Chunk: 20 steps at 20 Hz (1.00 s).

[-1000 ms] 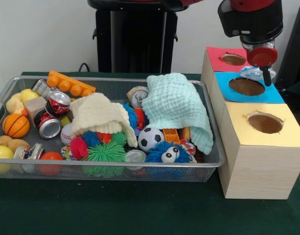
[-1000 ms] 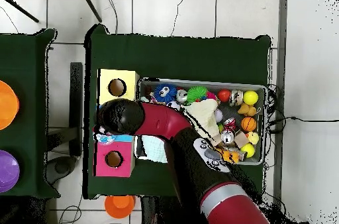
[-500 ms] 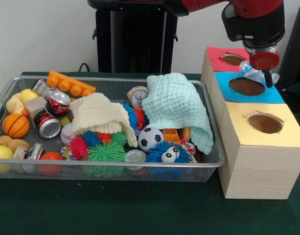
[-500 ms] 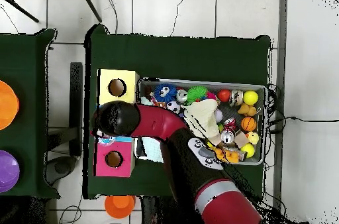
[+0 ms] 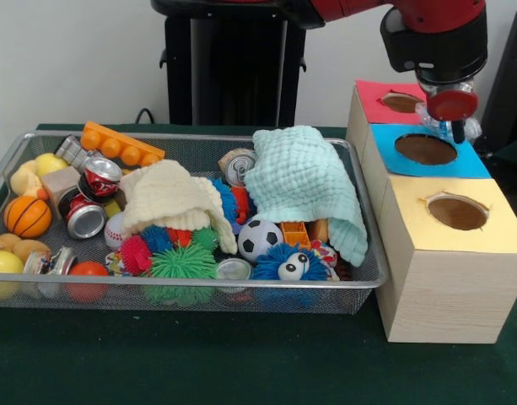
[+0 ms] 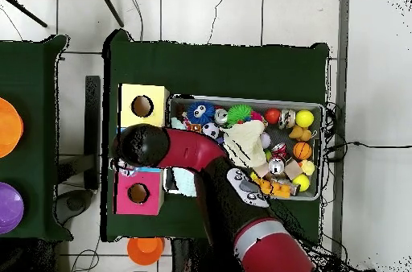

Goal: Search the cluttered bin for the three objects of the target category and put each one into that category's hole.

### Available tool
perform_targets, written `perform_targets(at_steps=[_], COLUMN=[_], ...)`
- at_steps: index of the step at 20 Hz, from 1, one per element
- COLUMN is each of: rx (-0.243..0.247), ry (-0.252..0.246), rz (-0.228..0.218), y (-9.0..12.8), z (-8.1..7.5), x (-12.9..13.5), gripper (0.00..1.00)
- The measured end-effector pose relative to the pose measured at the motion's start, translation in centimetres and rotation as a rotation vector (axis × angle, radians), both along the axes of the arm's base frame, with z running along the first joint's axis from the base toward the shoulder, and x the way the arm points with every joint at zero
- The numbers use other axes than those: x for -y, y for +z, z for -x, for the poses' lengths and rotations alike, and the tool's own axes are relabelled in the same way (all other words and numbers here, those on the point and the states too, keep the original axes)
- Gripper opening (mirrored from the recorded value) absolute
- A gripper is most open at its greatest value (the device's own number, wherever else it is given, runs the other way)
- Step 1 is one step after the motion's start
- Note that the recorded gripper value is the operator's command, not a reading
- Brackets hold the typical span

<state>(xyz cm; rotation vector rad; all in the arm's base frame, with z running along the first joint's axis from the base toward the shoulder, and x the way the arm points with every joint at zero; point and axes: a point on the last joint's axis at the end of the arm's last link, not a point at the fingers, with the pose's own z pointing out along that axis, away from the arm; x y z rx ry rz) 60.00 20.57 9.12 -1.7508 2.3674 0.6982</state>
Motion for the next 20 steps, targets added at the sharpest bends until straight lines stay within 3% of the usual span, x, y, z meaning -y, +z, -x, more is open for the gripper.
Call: perform_targets(at_steps=[20], rx=[-0.002], ry=[0.013], rz=[0.024], y=[-0.08], z=[0.3], x=[-0.07], gripper=[0.0])
